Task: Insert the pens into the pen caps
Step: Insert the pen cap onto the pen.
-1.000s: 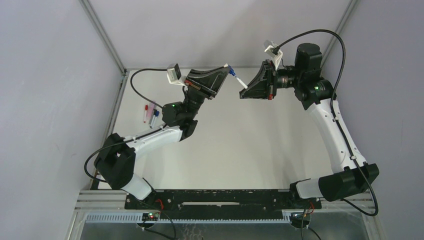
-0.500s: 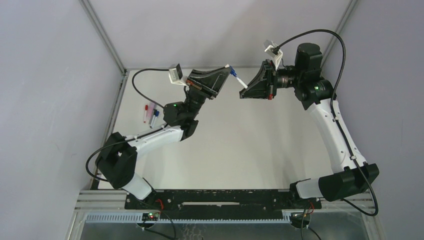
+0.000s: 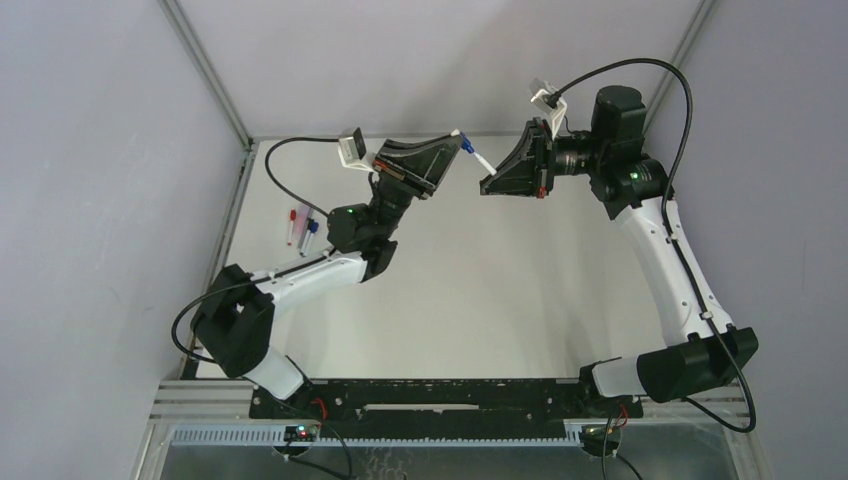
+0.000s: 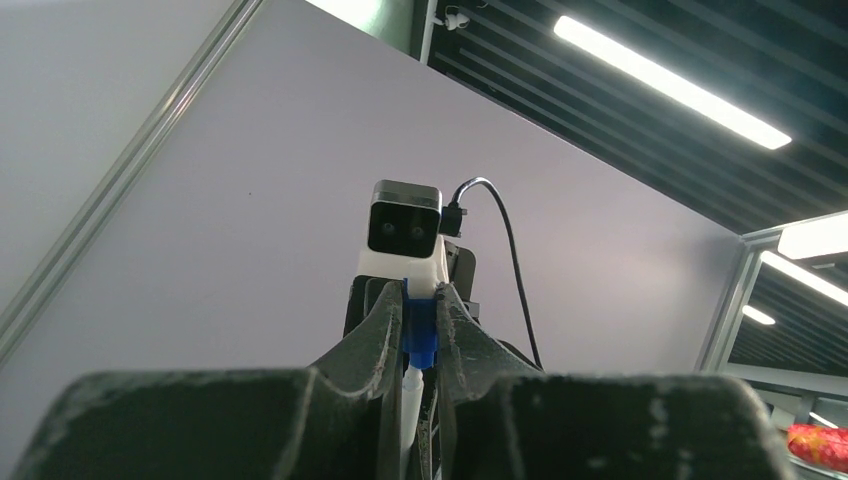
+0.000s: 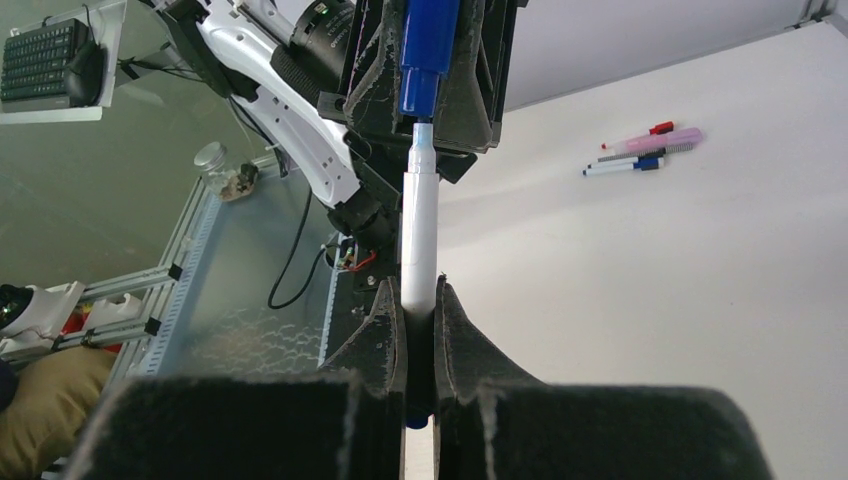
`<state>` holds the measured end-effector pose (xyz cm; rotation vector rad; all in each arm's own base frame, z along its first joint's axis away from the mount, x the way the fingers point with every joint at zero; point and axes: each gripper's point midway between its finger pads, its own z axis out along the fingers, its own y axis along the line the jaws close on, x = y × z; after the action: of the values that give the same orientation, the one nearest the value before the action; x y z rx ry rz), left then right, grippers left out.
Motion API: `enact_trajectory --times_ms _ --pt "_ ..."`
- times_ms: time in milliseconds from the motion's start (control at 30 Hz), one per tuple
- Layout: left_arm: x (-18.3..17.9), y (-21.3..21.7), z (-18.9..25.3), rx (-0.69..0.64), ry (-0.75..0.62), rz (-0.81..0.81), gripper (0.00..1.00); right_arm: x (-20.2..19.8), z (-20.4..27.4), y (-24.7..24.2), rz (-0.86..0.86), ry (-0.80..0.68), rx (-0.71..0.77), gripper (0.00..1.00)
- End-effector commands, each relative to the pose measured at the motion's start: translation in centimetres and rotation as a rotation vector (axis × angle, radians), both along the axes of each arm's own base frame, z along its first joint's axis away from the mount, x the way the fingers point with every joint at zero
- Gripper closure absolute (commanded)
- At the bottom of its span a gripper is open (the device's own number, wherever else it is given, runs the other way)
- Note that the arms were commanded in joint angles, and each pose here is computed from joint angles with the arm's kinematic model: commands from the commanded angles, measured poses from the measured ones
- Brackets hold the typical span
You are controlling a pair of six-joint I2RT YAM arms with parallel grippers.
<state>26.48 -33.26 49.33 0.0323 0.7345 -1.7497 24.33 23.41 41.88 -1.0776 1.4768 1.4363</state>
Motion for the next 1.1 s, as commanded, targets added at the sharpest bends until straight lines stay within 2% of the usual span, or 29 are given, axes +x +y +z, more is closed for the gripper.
enact_trajectory --times_ms 0,600,1067 --pt "-1.4 0.3 1.6 -0.034 -0.047 -0.029 1.0 -0.6 1.7 -0.3 -0.016 -0.056 0.015 1.0" --pt "-1.1 -1.2 1.2 -0.027 -0.033 -0.07 1.0 -0.5 2.2 -0.5 -0.034 -0.065 0.014 1.0" --pt "-1.9 -3.3 0.2 0.019 -0.051 -0.136 1.0 0.8 2.4 -1.2 -0.151 -0.094 -0.011 1.0"
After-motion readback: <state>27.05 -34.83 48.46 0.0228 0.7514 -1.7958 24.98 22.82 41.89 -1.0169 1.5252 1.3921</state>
